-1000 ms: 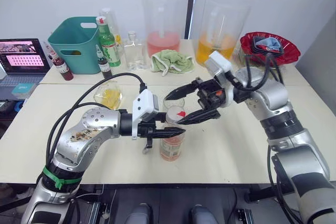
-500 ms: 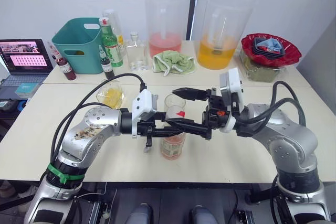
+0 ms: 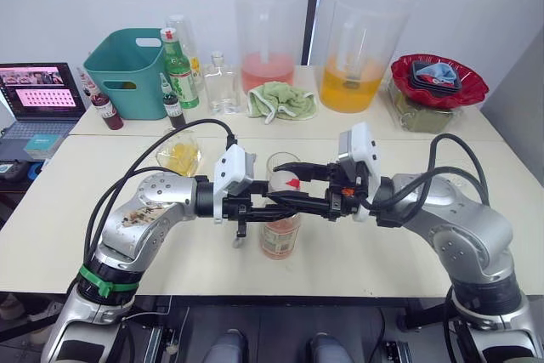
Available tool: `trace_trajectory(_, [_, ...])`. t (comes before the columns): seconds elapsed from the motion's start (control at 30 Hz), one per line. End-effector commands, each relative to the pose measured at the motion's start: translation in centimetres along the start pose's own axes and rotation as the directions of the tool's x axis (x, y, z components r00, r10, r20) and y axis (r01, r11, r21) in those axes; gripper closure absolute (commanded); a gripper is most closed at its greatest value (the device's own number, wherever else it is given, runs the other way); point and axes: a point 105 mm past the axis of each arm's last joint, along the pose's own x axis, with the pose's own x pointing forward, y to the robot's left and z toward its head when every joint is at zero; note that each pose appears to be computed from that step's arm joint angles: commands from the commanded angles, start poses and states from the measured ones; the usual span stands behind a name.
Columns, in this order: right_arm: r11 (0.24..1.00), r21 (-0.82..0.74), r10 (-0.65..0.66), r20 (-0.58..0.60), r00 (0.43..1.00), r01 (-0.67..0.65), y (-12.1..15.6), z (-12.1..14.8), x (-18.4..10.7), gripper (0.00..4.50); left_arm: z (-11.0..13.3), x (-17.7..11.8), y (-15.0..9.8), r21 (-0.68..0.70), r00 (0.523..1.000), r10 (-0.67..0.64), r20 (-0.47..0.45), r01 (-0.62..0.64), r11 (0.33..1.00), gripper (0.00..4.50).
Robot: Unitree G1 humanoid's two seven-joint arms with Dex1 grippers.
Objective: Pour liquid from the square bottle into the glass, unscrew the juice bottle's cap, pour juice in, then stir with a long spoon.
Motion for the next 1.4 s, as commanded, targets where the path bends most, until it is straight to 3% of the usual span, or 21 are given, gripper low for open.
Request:
trace_trajectory(0.03, [0.97, -0.097, 0.231, 0.059, 0.971, -0.224, 1.5, 1.7, 0.0, 2.77, -0.6, -0.1, -0.5, -0.007, 0.999, -0.004, -0.04, 0.003, 1.0, 3.18])
trace_trajectory(0.23, [0.844, -0.143, 0.508, -0.102, 0.855, -0.518, -1.2, -0.4, -0.3, 2.77, -0.7, -0.5, -1.5, -0.004, 0.998, -0.006, -0.059, 0.005, 1.0, 3.18])
trace_trajectory(0.4, [0.797, -0.109, 0.579, -0.138, 0.803, -0.593, -3.2, 1.1, 1.2, 2.77, -0.9, -0.6, -2.0, -0.013, 0.997, 0.018, -0.069, -0.019, 1.0, 3.18])
trace_trajectory(0.47, [0.801, -0.083, 0.578, -0.146, 0.803, -0.593, -3.6, 1.8, 0.9, 1.73, -1.0, -0.6, -2.0, -0.011, 0.997, 0.033, -0.073, -0.034, 0.999, 3.18])
trace_trajectory(0.6, [0.825, -0.074, 0.553, -0.1, 0.827, -0.56, -4.1, 3.0, -0.6, 0.25, -1.0, -0.5, -1.9, -0.019, 0.997, 0.055, -0.063, -0.056, 0.998, 3.18])
trace_trajectory(0.63, [0.835, -0.075, 0.539, -0.083, 0.838, -0.544, -4.2, 3.3, -1.2, 0.05, -1.0, -0.4, -1.8, -0.021, 0.997, 0.057, -0.059, -0.059, 0.998, 3.18])
trace_trajectory(0.77, [0.905, -0.116, 0.406, -0.058, 0.912, -0.41, -3.2, 3.2, -3.1, 0.05, -1.1, 0.0, -1.5, -0.026, 0.998, 0.042, -0.042, -0.043, 0.999, 3.18])
trace_trajectory(0.9, [0.964, -0.164, 0.215, 0.004, 0.977, -0.211, -2.0, 3.1, -2.5, 0.05, -1.1, 0.3, -1.0, -0.026, 0.999, 0.029, -0.031, -0.029, 0.999, 3.18])
trace_trajectory(1.1, [0.984, -0.157, -0.076, 0.044, 0.996, 0.082, -1.0, 2.4, -1.1, 0.05, -1.1, 0.9, -0.7, -0.027, 1.0, -0.012, -0.003, 0.012, 1.0, 3.18])
trace_trajectory(1.3, [0.986, -0.136, -0.099, 0.008, 0.995, 0.099, -0.5, 1.7, -0.8, 0.05, -1.0, 1.3, -0.6, -0.02, 1.0, -0.028, 0.008, 0.028, 0.999, 3.18])
trace_trajectory(1.4, [0.987, -0.13, -0.098, 0.0, 0.995, 0.097, -0.6, 1.5, -0.8, 0.84, -1.0, 1.3, -0.5, -0.015, 1.0, -0.028, 0.008, 0.028, 1.0, 3.18])
